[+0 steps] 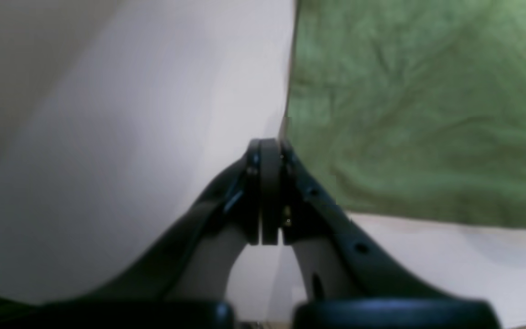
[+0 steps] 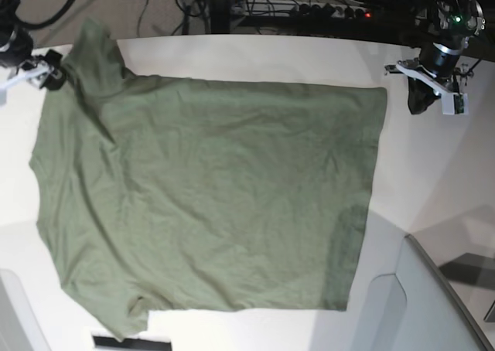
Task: Layout the t-shirt on the table in an organized manner, then fold the t-shirt properly
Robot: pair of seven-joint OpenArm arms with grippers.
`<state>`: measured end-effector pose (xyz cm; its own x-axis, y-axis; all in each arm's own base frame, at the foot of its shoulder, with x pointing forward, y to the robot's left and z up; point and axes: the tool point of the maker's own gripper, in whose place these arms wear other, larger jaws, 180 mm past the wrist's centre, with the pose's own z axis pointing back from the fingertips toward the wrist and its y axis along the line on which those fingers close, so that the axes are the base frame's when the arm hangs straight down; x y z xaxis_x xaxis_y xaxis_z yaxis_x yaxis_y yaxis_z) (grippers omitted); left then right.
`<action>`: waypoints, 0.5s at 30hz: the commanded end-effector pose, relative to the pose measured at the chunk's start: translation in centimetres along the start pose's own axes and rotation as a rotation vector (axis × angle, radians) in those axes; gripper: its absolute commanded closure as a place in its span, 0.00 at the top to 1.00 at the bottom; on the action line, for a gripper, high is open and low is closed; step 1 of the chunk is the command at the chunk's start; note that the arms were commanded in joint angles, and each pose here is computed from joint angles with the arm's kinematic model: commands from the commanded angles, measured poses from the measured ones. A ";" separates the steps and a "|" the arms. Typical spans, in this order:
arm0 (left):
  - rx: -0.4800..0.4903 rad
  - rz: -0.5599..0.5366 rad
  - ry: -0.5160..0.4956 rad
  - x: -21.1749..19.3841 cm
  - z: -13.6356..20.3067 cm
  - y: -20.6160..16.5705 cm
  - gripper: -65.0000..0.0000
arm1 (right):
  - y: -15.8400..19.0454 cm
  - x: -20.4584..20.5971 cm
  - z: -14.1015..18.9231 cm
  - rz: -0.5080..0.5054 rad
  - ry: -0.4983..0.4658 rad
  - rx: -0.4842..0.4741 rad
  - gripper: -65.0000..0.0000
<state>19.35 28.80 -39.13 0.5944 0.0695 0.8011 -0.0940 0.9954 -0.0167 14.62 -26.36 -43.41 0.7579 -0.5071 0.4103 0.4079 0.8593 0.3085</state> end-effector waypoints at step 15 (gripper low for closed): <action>0.004 -0.014 -0.036 1.1 0.3 0.5 0.00 | -1.3 -2.0 -1.0 -0.051 0.035 0.002 0.56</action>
<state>19.39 28.85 -39.10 0.5940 0.0683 0.8016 -0.0940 0.9955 -0.0151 12.95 -26.04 -46.03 0.7574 -0.5553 0.3434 0.4542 0.8260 0.3337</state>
